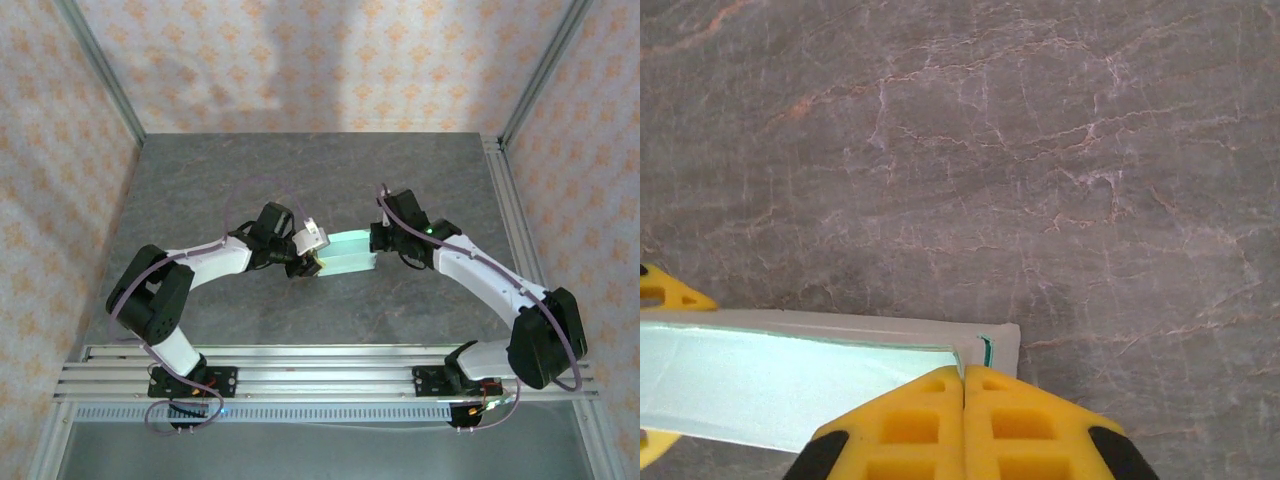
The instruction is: Fold the paper box
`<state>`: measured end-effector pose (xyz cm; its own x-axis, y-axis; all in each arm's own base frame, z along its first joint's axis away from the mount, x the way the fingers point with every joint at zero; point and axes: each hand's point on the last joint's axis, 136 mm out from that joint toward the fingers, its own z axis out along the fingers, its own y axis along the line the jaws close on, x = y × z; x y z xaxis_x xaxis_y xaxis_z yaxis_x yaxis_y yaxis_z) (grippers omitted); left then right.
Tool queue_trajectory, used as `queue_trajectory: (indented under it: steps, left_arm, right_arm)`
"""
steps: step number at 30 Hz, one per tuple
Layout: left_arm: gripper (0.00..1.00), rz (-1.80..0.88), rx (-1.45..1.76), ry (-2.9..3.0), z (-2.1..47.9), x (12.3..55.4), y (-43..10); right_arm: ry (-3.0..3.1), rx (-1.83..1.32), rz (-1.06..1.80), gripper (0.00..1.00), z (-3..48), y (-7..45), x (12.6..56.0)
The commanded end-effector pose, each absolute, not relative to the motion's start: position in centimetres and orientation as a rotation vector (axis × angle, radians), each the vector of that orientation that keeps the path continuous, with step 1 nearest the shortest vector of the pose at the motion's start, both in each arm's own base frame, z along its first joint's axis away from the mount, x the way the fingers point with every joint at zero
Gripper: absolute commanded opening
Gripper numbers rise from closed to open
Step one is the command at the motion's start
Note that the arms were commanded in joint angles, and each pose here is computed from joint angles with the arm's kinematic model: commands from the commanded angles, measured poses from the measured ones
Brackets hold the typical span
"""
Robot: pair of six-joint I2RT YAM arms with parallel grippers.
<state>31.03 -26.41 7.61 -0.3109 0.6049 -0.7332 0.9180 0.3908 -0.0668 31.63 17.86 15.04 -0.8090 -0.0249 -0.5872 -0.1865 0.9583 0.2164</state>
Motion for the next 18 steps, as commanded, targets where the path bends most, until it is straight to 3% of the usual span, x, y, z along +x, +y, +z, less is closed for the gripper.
queue_trajectory:
  steps: [1,18]
  left_arm:
    - [0.4,-0.604,1.306,2.076,6.6,31.4,-26.0]
    - [0.4,-0.613,1.327,2.058,6.8,31.0,-26.1]
  right_arm:
    - [2.432,-0.008,0.402,0.0,17.2,17.8,31.9]
    - [2.406,-0.168,0.329,0.0,12.5,16.9,30.8]
